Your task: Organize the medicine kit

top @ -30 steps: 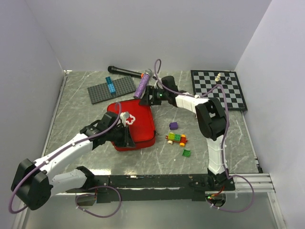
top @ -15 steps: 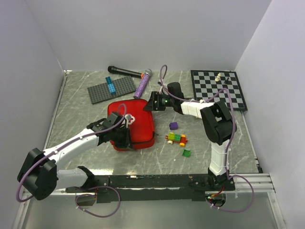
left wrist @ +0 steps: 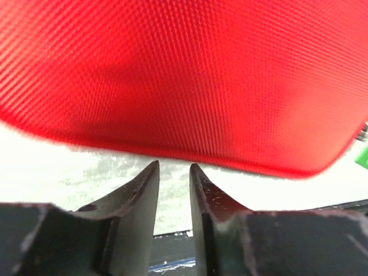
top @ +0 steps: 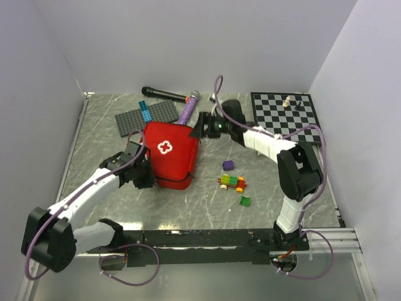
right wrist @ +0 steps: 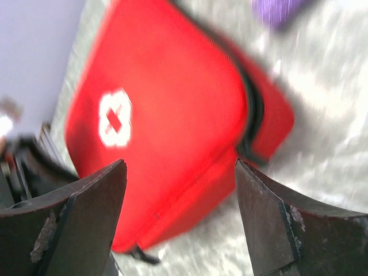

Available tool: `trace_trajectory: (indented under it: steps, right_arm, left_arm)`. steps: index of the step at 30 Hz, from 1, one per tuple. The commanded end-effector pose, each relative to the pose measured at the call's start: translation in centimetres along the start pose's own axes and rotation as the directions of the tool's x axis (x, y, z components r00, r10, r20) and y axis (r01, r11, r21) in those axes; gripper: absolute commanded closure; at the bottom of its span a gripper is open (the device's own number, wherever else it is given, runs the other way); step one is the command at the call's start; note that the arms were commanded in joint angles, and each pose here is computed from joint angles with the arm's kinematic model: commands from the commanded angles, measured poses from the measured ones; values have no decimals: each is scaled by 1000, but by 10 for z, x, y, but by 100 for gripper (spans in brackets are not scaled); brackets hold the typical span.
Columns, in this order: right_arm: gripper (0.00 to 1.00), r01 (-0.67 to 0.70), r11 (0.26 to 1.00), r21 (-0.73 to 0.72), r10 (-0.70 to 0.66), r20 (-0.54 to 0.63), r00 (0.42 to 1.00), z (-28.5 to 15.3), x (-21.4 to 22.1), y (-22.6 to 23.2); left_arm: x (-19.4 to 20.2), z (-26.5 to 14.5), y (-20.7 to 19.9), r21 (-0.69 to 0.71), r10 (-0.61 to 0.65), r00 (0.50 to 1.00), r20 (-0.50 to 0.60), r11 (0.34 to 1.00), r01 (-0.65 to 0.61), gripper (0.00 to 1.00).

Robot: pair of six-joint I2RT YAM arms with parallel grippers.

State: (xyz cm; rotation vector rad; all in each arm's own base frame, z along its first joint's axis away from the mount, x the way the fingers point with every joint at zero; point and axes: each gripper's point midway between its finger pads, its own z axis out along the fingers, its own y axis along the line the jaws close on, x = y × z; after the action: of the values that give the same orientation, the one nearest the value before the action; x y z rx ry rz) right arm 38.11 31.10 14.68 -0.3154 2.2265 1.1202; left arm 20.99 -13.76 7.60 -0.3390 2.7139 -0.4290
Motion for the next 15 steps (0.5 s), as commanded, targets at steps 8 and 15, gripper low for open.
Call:
trace_trajectory:
  steps: [8, 15]
  right_arm:
    - [18, 50, 998, -25, -49, 29, 998, 60, -77, -2]
    - [17, 21, 999, -34, -23, -53, 998, 72, -39, -16]
  left_arm:
    - [9, -20, -2, 45, -139, 990, 33, 990, 137, 62]
    - [11, -2, 5, -4, -176, 984, 13, 984, 176, 62]
